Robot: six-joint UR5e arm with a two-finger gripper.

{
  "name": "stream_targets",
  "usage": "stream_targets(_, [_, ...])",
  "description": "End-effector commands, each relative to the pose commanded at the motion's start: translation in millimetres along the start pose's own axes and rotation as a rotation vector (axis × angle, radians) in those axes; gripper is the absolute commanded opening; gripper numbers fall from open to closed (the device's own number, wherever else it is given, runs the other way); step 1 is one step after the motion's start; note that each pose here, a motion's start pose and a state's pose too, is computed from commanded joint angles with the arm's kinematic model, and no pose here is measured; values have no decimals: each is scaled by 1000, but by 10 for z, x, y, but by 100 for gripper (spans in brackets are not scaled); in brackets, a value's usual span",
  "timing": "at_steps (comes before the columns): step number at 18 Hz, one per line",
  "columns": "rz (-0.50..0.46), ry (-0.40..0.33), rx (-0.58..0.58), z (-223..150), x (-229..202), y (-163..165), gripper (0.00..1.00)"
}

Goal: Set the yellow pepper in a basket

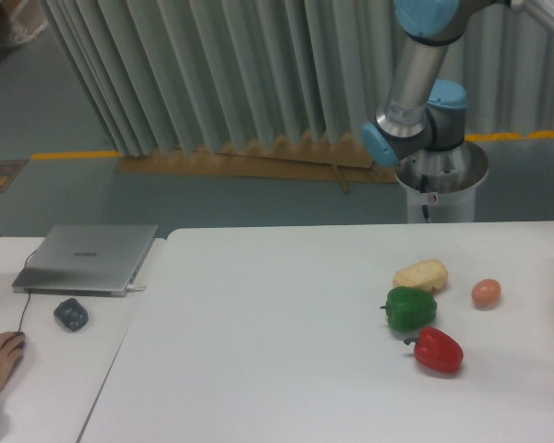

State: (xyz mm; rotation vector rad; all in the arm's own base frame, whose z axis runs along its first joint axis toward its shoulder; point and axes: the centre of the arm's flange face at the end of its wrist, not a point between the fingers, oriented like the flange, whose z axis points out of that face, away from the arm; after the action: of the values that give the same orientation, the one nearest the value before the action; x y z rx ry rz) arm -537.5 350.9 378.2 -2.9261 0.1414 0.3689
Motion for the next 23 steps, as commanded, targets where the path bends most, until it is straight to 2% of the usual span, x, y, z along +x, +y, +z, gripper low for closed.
stream_targets(2, [53, 23, -3, 7, 252, -100, 100])
stream_targets(3, [117, 36, 0, 18, 388, -173, 100])
stream_targets(5, [306, 59, -25, 23, 619, -272, 100])
stream_targets(8, [538, 127, -80, -68, 843, -329, 100])
stream_targets(11, [614, 121, -85, -148, 896, -412, 100])
stream_targets(13, [690, 121, -141, -175, 846, -400, 100])
stream_targets(15, [776, 164, -166, -87, 869, -437, 100])
stream_targets(23, [827, 244, -145, 3, 1094, -585, 100])
